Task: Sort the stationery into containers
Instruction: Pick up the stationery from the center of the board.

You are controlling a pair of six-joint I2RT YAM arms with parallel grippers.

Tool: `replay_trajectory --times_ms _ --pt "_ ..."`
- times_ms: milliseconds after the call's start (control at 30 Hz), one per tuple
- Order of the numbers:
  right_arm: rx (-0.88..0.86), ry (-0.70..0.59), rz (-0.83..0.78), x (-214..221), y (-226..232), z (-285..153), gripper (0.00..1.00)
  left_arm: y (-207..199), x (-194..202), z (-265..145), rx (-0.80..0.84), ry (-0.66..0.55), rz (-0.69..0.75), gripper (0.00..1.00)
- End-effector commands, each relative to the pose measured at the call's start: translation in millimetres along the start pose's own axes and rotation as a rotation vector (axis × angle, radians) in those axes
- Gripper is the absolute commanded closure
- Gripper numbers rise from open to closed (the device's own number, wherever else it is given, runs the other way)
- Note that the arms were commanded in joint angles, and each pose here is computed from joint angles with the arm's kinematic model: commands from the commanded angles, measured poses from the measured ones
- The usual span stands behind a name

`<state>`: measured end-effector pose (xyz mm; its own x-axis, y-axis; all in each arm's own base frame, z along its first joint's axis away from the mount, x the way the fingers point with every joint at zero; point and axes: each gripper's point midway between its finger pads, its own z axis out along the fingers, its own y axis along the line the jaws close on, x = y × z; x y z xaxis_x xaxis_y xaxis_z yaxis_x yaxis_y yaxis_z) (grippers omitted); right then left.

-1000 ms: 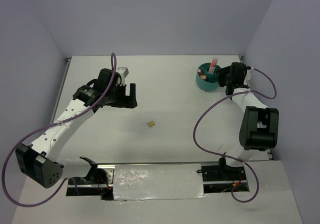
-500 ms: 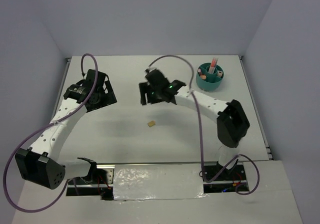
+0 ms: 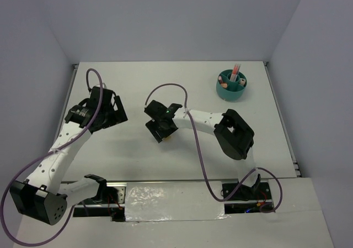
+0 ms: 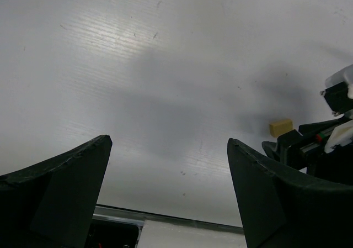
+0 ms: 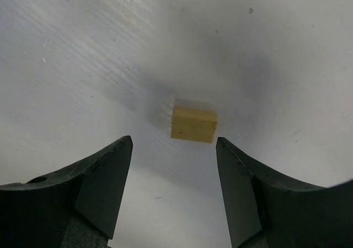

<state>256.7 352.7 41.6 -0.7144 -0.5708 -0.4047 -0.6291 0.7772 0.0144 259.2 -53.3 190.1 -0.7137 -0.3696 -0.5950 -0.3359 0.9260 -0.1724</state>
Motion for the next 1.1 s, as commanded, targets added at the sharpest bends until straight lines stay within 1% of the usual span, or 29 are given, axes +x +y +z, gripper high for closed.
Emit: replay_trajectory --times_ms 0,200,400,467,500,533,600,633,667,700,733,767,800,833,900,933,967,1000,1033,1067 --pt "0.024 -0.018 0.001 -9 -4 -1 0.3 -2 1 0 0.035 -0.013 0.024 0.01" --pt "0.055 0.007 0.014 0 -9 14 0.31 -6 1 -1 0.061 -0.011 0.043 0.01" --pt "0.041 0.039 0.033 10 -6 30 0.32 -9 -5 -3 0.066 -0.021 0.064 0.01" --pt "0.04 0.049 0.045 14 -7 35 0.34 -10 -6 -3 0.072 -0.019 0.068 0.01" --pt "0.038 0.052 0.051 15 -8 36 0.38 -11 -6 -3 0.077 -0.018 0.068 0.01" --pt "0.03 0.04 0.056 12 -7 34 0.57 -11 -6 -3 0.08 -0.016 0.069 0.01" --pt "0.024 0.024 0.067 10 -6 30 0.7 -11 -5 -2 0.078 -0.016 0.077 0.01" --pt "0.021 -0.012 0.079 0 -8 21 0.75 -11 -6 -3 0.078 -0.017 0.079 0.01" --pt "0.022 -0.028 0.091 -3 -10 17 0.77 -11 -6 -2 0.08 -0.02 0.081 0.01" --pt "0.024 -0.046 0.116 -8 -13 12 0.81 -11 -4 -1 0.078 -0.014 0.084 0.01" --pt "0.02 -0.1 0.155 -23 -25 -4 0.82 -11 -4 0 0.081 -0.013 0.084 0.01" --pt "0.018 -0.116 0.189 -26 -33 -11 0.83 -13 -3 0 0.091 -0.008 0.089 0.01" --pt "0.009 -0.176 0.222 -39 -44 -32 0.83 -14 -2 0 0.099 -0.002 0.094 0.01" --pt "0.037 -0.195 0.286 -44 -76 -40 0.81 -16 -1 0 0.109 0.002 0.098 0.01" --pt "0.091 -0.246 0.346 -51 -118 -62 0.81 -21 0 -1 0.138 0.01 0.107 0.01" --pt "0.124 -0.292 0.38 -56 -143 -84 0.8 -23 -1 -2 0.148 0.008 0.111 0.01" --pt "0.19 -0.308 0.426 -52 -187 -95 0.8 -25 0 -3 0.166 0.01 0.117 0.01" --pt "0.224 -0.32 0.442 -49 -208 -107 0.8 -27 0 -3 0.176 0.011 0.122 0.01" --pt "0.288 -0.322 0.466 -43 -247 -117 0.8 -29 4 -3 0.191 0.023 0.131 0.01" --pt "0.32 -0.312 0.472 -39 -264 -121 0.8 -29 5 -2 0.197 0.028 0.133 0.01"
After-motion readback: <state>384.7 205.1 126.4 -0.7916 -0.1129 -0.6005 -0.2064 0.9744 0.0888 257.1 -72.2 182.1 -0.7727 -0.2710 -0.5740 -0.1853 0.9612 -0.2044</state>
